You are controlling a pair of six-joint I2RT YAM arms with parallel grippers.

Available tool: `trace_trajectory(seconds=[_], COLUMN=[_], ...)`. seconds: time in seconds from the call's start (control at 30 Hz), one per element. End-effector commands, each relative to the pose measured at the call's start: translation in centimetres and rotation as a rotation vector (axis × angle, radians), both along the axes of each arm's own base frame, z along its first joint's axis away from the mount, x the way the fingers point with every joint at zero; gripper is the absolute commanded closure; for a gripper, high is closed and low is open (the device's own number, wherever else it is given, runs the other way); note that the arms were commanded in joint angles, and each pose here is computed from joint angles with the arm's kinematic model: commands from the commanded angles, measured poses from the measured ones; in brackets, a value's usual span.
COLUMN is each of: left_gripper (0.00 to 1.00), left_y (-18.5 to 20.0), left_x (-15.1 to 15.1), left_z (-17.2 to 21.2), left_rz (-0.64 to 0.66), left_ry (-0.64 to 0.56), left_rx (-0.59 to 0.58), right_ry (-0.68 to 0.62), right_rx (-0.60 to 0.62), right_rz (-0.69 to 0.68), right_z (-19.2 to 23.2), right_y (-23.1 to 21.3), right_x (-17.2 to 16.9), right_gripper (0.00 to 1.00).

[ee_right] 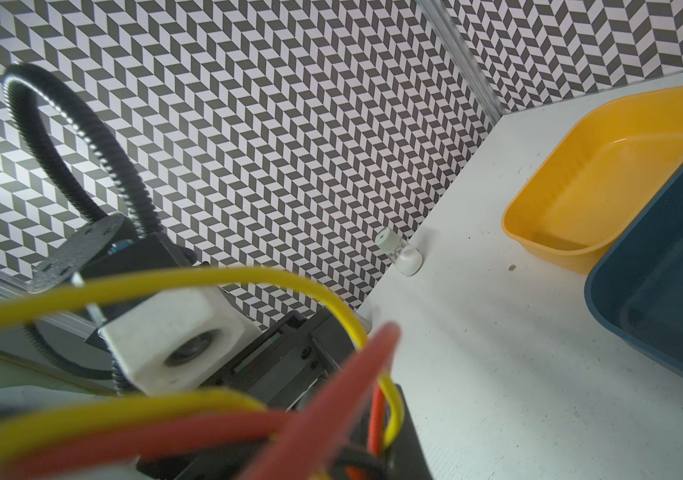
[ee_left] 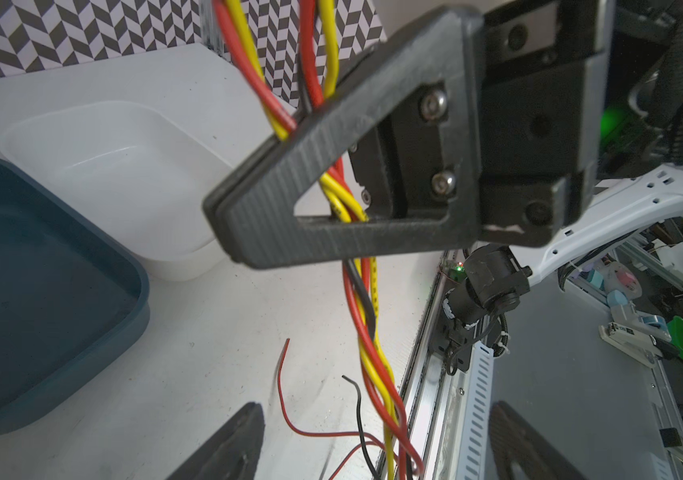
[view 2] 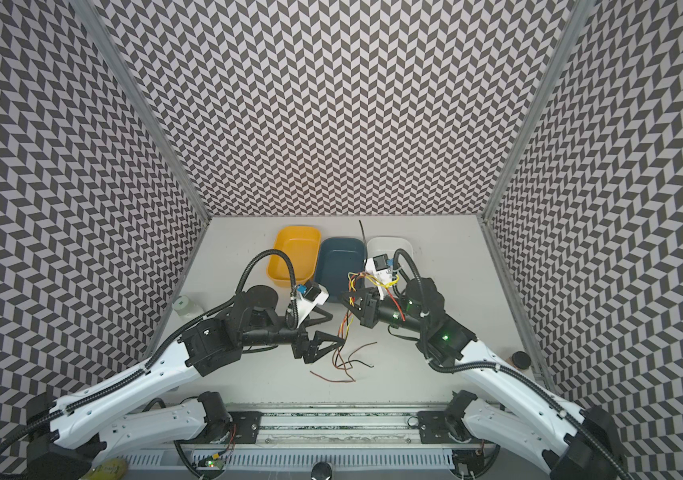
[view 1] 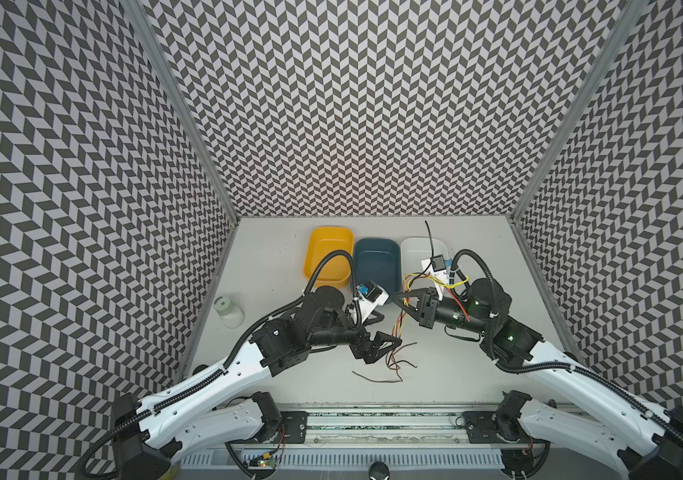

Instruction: Untangle the cables

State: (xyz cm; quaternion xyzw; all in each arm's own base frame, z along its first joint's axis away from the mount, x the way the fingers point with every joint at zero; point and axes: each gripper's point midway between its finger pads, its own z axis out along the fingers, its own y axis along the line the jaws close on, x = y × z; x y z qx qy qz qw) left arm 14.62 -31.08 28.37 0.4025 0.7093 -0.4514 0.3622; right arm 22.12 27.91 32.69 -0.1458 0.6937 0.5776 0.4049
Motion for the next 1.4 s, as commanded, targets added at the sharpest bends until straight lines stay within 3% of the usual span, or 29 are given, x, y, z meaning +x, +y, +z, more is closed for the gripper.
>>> trace_trajectory(seconds=[0.0,0.33,0.7,0.83,1.13,1.37], left_gripper=[0.19,0.57,1.0,1.0,1.0,1.0], left_y=[-0.7,-0.7,-0.1,0.2,1.0,1.2], left_x=[0.4,1.8,1.9,2.3,3.4,3.7], left_z=[1.4,0.7,0.4,0.4,0.8,1.1], left_rz=[-0.018,0.001,0.015,0.043,0.101,0.118], left_ry=[-0.004,0.036,0.053,0.04,0.039,0.039], left_rx=[-0.044,-0.048,-0.075,-0.064,-0.088,-0.099], right_ry=[-0.093,-0.089,-0.063,-0.044,-0.018,-0.013], right_rx=[0.059,0.061,0.045,0.036,0.022,0.023], right_rz=[0.042,0.094,0.058,0.023,0.032,0.044], right_z=[3.1,3.2,2.2,1.6,0.6,-0.1], right_y=[0.2,0.6,0.5,0.3,0.5,0.4], right_x=[-0.6,-1.3,-0.7,-0.1,-0.1,-0.5], right_gripper=[1.0,1.0,1.0,0.97,0.64,0.64])
